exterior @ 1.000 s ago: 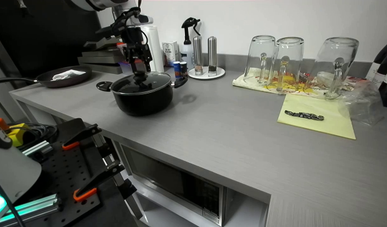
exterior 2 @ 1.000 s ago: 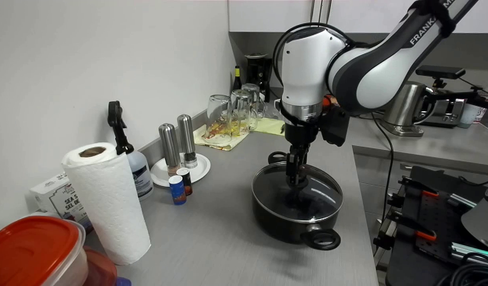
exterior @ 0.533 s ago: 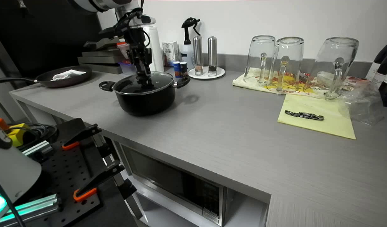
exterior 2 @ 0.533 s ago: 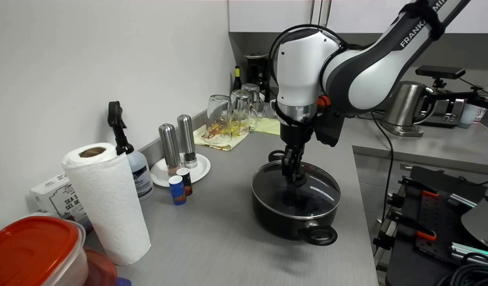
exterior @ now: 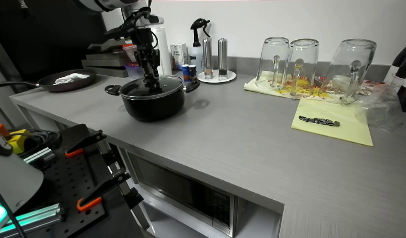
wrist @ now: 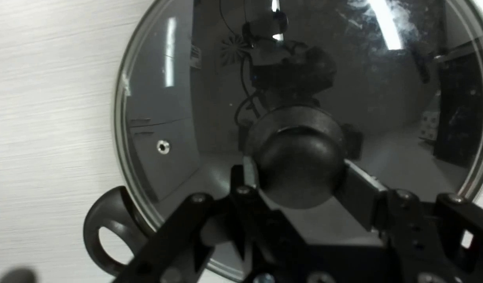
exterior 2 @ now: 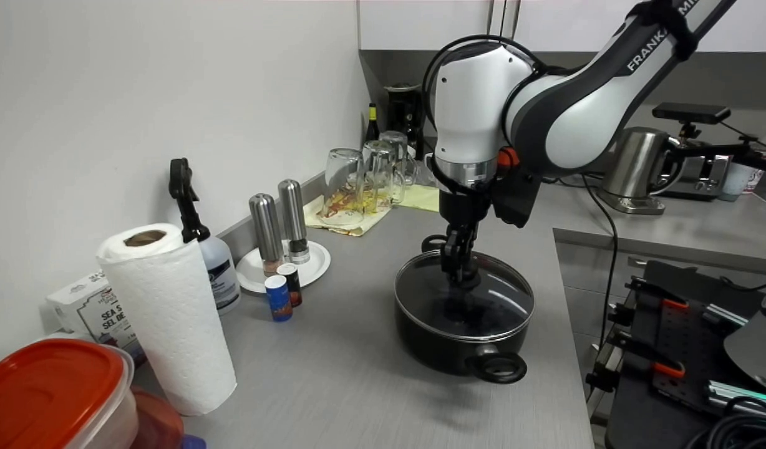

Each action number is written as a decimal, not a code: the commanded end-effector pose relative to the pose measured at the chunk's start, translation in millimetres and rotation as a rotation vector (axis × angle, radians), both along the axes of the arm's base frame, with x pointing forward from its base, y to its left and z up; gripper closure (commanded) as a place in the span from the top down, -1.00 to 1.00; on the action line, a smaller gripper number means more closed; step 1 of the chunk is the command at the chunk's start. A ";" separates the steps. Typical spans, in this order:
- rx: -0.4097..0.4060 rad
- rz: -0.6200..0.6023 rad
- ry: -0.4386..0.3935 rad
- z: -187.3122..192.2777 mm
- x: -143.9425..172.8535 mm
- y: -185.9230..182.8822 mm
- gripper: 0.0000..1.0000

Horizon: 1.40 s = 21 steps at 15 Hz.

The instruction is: Put the glass lid on the right side of the counter.

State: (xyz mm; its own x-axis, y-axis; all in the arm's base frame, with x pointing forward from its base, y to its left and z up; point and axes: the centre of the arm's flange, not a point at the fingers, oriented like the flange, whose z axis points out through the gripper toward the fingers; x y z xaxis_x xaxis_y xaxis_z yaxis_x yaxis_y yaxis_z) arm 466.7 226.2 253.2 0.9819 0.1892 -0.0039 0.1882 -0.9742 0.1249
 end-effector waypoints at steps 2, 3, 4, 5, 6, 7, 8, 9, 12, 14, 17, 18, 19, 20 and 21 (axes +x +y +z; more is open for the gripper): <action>0.010 -0.028 -0.087 55.9 -8.1 -2.9 -0.49; 0.013 -0.031 -0.108 66.6 -8.0 -4.7 -0.49; 0.018 -0.041 -0.126 76.6 -7.1 -7.7 -0.49; 0.023 -0.054 -0.143 85.4 -5.8 -10.9 -0.49; 0.026 -0.065 -0.157 93.0 -4.9 -14.3 -0.49; 0.028 -0.079 -0.168 98.9 -3.0 -19.3 -0.49; 0.027 -0.093 -0.176 103.6 -0.8 -24.7 -0.49; 0.026 -0.111 -0.182 107.2 1.9 -31.4 -0.49; 0.020 -0.185 -0.187 112.4 13.5 -61.4 -0.49; 0.016 -0.247 -0.184 112.9 22.4 -89.3 -0.49; 0.009 -0.353 -0.186 112.3 31.8 -137.5 -0.49; 0.009 -0.390 -0.181 111.1 33.8 -156.2 -0.49; 0.008 -0.425 -0.178 109.3 35.7 -171.9 -0.49; 0.005 -0.464 -0.176 107.3 36.3 -189.9 -0.49; 0.006 -0.497 -0.171 105.0 36.5 -205.4 -0.49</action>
